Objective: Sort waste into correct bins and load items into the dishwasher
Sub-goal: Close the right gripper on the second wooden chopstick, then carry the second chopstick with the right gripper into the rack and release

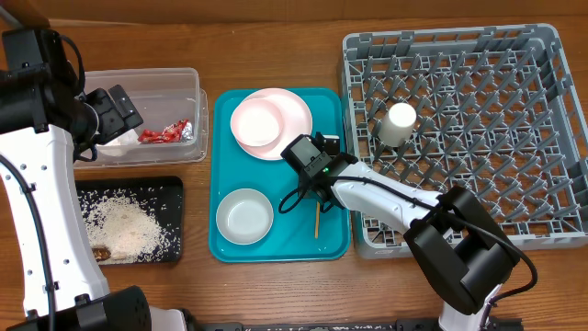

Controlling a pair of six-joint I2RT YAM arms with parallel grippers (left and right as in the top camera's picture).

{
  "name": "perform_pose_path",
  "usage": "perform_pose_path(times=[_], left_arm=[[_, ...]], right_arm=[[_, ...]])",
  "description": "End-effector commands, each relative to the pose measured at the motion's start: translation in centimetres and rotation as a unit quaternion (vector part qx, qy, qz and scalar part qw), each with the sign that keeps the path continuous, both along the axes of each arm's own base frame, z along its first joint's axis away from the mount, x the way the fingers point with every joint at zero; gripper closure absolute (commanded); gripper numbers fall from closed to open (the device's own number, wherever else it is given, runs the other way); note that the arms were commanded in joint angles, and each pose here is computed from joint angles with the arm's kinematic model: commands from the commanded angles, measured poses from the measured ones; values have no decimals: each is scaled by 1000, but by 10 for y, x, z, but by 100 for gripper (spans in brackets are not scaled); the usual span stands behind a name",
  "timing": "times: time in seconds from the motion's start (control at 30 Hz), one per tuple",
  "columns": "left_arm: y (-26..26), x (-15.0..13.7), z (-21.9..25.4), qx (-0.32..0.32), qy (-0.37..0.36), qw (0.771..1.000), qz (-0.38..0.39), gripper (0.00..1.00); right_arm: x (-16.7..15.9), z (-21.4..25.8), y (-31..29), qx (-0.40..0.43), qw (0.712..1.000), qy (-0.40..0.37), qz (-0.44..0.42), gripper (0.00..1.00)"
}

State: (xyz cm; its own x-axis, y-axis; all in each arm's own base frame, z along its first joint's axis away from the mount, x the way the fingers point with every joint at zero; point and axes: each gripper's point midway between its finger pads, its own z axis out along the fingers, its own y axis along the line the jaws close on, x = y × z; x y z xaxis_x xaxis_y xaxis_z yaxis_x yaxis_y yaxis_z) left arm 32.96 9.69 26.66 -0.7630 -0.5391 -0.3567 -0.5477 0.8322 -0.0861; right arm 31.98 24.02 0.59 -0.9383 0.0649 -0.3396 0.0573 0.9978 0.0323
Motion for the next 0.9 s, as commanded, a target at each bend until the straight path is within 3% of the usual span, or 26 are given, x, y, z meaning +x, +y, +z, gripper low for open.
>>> perform_pose_path(times=[0.0, 0.07, 0.17, 0.37, 0.57, 0.73, 0.87], left_arm=[[1, 1, -2, -6, 0, 1000, 8, 0], [1, 1, -2, -6, 0, 1000, 8, 0], [1, 1, -2, -6, 0, 1000, 8, 0], [1, 1, -2, -6, 0, 1000, 8, 0], [1, 1, -2, -6, 0, 1000, 8, 0], [1, 1, -2, -6, 0, 1000, 8, 0], [1, 1, -2, -6, 0, 1000, 8, 0]], right_arm=[[-2, -10, -5, -15, 1000, 5, -1, 82], [-2, -14, -5, -16, 1000, 8, -1, 77], [-2, -16, -5, -17, 1000, 9, -1, 76], [-5, -17, -2, -9, 1000, 16, 2, 94], [-6, -13, 2, 3, 1000, 22, 6, 96], [6, 17, 9, 25, 1000, -8, 3, 96], [35, 68, 2, 20, 996, -87, 2, 96]])
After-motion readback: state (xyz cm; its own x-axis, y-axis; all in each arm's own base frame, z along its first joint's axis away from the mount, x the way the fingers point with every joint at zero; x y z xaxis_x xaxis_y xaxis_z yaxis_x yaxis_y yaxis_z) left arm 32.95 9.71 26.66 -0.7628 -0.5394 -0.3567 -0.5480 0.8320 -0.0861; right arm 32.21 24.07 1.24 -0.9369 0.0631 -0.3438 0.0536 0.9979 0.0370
